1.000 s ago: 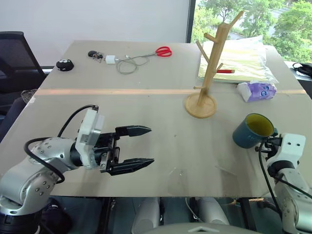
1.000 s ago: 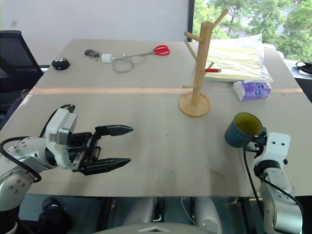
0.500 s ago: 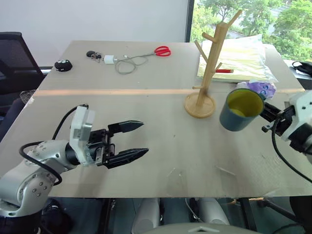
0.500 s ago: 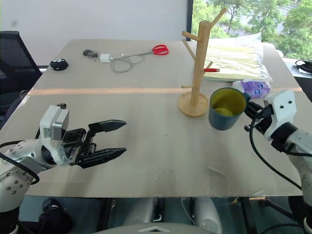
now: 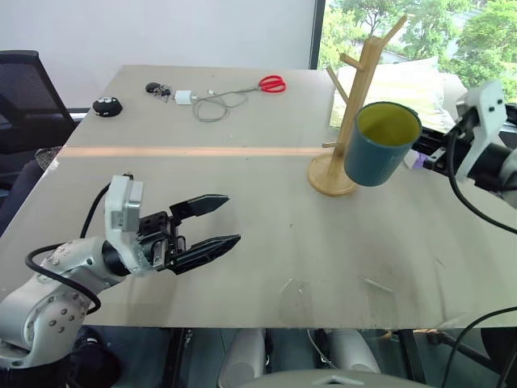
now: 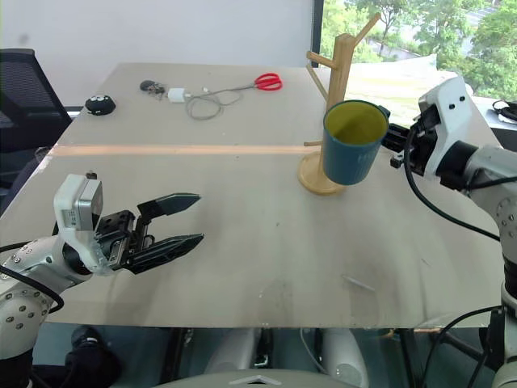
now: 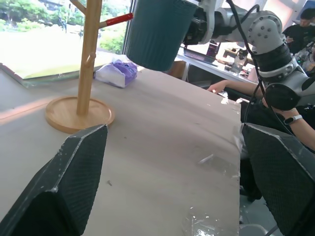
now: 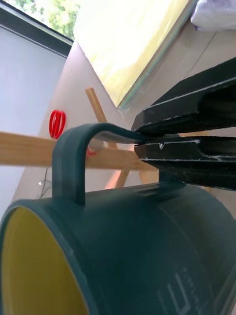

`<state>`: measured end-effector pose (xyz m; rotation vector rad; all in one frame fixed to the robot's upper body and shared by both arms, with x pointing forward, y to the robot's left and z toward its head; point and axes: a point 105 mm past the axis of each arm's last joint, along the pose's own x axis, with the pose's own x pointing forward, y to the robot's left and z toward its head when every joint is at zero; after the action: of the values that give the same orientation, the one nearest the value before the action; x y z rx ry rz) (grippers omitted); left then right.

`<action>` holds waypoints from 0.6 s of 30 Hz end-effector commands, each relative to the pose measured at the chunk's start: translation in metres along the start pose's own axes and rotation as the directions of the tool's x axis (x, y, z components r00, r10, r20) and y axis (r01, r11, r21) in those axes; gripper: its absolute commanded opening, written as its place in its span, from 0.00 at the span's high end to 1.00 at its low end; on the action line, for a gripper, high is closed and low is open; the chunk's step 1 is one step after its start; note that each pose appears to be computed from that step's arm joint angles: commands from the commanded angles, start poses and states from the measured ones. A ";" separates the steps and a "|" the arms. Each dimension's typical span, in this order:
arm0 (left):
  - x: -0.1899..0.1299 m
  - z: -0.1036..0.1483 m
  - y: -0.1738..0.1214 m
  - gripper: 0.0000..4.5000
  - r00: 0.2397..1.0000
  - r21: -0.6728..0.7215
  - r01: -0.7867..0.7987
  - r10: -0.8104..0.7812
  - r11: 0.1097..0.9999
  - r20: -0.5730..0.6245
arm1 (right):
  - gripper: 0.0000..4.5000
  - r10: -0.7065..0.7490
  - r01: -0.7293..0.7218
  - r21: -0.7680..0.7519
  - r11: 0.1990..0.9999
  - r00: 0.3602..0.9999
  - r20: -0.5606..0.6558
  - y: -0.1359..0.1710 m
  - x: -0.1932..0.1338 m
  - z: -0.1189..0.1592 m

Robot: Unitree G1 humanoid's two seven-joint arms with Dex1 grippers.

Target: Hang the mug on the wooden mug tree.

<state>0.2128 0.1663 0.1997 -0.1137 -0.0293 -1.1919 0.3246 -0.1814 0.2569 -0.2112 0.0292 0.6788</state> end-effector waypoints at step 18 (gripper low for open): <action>0.005 0.010 -0.015 0.01 0.996 0.025 -0.061 0.059 0.998 0.065 | 0.93 0.105 -0.110 -0.098 0.989 0.993 -0.056 -0.010 0.050 -0.014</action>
<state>0.2067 0.1614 0.2009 -0.1597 -0.0504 -1.1167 0.3723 -0.1605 0.2268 -0.2841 0.1086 0.7705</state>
